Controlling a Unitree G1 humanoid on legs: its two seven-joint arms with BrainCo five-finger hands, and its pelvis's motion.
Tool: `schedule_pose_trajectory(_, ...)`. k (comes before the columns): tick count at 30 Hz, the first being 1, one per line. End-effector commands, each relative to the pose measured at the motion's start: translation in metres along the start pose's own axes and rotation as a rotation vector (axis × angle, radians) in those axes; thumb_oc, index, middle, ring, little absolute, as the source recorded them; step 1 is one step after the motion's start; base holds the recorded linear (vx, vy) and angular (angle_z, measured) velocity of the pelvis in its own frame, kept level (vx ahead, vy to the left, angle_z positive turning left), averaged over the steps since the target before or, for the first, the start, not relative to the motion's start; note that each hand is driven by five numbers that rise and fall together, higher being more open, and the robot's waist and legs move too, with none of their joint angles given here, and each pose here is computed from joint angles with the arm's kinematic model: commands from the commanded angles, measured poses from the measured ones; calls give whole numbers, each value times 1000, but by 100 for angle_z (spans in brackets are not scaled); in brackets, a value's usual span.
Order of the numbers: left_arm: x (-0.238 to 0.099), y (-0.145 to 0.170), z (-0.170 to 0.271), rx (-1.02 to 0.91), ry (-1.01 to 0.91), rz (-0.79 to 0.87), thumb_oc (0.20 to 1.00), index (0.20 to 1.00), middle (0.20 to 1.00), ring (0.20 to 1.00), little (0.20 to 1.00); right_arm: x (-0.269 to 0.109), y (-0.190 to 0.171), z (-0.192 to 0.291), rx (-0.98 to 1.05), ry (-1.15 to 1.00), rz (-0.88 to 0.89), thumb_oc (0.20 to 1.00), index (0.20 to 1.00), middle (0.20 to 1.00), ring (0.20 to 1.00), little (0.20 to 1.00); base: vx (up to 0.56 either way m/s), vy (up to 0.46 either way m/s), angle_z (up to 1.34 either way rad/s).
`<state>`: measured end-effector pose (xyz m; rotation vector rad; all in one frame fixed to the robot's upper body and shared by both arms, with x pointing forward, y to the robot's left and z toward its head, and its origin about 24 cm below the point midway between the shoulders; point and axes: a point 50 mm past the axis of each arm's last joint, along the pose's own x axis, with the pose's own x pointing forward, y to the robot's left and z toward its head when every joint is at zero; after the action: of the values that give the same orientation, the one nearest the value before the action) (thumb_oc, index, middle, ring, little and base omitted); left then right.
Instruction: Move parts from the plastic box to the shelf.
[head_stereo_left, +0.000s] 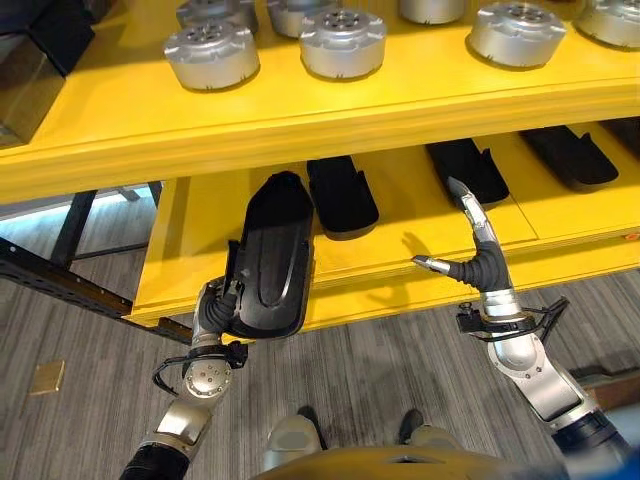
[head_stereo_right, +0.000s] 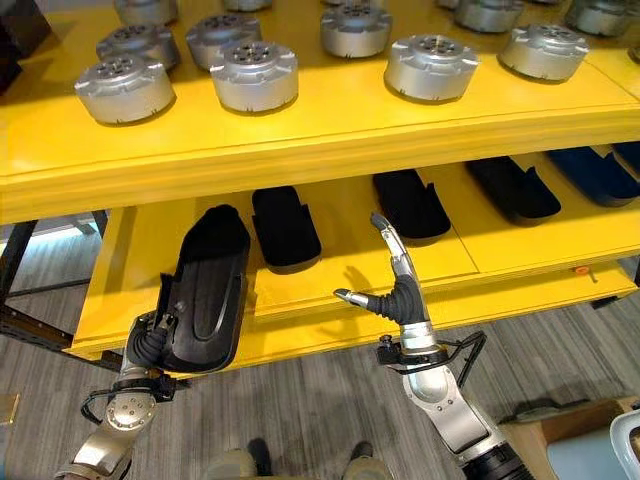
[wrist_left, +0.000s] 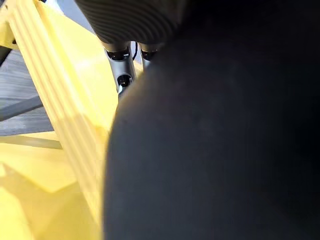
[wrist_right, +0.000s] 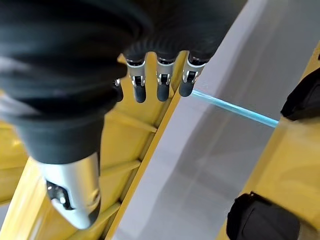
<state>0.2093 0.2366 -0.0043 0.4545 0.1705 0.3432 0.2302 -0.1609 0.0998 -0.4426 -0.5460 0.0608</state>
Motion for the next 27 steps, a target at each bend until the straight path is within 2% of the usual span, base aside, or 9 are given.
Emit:
schedule_pose_trajectory(1, 15, 9, 31, -68, -138, 39, 200, 200, 200, 200, 200, 9, -3, 6, 71, -4, 17, 1000, 1000, 1000, 1000, 1000, 127, 136, -17)
schedule_pose_trajectory(3, 14, 11, 29, -72, -132, 56, 200, 200, 200, 200, 200, 2, -7, 1, 154, 61, 29, 1000, 1000, 1000, 1000, 1000, 155, 253, -9)
schedule_pose_trajectory(9, 7, 11, 16, -99, -96, 98, 200, 200, 200, 200, 200, -9, -13, -3, 124, 77, 34, 1000, 1000, 1000, 1000, 1000, 133, 495, -11)
schedule_pose_trajectory(17, 10, 9, 13, -40, -84, 79, 200, 200, 200, 200, 200, -12, -24, -14, 88, 150, -100, 1000, 1000, 1000, 1000, 1000, 86, 269, 1)
schedule_pose_trajectory(27, 6, 21, 12, -44, -82, 102, 200, 200, 200, 200, 200, -14, -20, -2, 99, 88, -1, 1000, 1000, 1000, 1000, 1000, 25, 174, -3)
